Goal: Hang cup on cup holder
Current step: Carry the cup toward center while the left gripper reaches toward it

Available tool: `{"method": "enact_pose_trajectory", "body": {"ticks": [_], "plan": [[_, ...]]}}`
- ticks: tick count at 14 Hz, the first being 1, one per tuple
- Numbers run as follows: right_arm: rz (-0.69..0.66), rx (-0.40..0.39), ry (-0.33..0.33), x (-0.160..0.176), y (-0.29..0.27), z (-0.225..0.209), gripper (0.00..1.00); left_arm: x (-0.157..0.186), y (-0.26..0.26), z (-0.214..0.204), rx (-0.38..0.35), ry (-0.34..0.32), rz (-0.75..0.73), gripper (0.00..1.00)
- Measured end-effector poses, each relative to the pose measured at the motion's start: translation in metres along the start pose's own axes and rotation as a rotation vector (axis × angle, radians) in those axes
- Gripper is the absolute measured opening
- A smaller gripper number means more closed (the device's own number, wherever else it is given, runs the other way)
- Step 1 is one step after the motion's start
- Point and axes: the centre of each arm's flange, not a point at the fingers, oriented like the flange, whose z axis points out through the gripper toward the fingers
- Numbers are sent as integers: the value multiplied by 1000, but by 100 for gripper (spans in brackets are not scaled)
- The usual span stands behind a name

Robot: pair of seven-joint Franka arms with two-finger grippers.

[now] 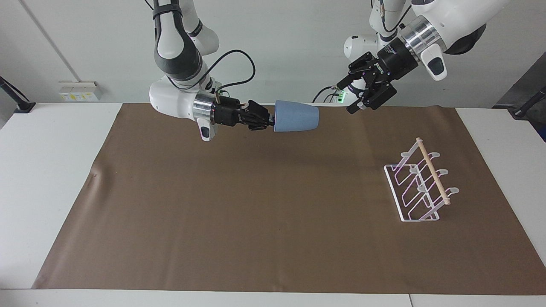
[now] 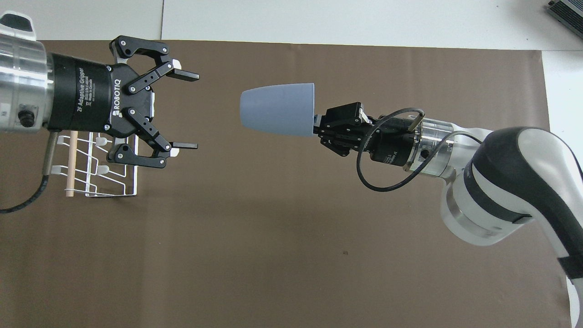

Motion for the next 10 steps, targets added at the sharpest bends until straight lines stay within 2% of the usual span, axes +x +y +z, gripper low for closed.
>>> {"method": "enact_pose_trajectory", "body": {"ticks": [6, 10], "plan": [[0, -1, -1, 0, 0, 1, 4, 4, 10, 30, 28, -18, -223, 100], [0, -1, -1, 0, 0, 1, 4, -6, 2, 44, 57, -18, -253, 100]]}}
